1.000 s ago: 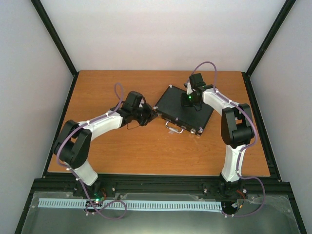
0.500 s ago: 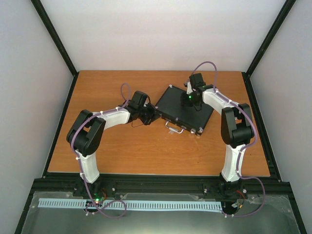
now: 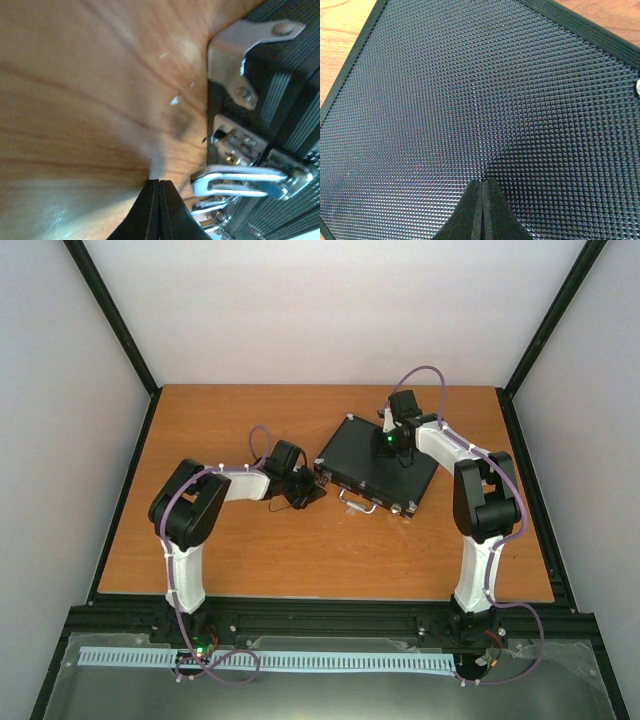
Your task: Pack up texas hold em set
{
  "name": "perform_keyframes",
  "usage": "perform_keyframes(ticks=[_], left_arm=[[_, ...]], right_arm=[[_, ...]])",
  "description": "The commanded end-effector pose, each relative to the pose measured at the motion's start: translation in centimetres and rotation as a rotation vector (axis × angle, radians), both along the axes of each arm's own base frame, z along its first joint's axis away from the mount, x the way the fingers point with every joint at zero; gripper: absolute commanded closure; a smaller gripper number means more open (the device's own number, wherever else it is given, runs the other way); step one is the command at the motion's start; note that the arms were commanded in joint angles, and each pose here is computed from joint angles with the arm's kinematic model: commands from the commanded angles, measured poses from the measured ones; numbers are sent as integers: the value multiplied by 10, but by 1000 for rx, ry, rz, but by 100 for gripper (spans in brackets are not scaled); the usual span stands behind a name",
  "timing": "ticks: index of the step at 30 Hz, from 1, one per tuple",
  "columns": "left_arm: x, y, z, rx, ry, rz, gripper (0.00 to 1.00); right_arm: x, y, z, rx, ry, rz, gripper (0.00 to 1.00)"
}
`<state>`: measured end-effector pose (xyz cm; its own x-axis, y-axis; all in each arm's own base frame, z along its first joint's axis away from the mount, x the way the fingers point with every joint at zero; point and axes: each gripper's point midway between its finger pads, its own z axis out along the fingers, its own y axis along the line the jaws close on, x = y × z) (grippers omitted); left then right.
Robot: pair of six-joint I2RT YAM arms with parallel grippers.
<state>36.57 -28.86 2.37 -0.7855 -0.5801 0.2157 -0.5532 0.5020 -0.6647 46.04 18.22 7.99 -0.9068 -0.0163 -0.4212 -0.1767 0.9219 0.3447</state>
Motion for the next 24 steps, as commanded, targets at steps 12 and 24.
perform_keyframes(ticks=[12, 24], left_arm=[[-9, 21, 10, 20, -11, -3, 99], [3, 29, 5, -11, 3, 77, 99]], right_arm=[[-17, -4, -36, -42, 102, 7, 97], [-3, 0, -27, -28, 81, -3, 97]])
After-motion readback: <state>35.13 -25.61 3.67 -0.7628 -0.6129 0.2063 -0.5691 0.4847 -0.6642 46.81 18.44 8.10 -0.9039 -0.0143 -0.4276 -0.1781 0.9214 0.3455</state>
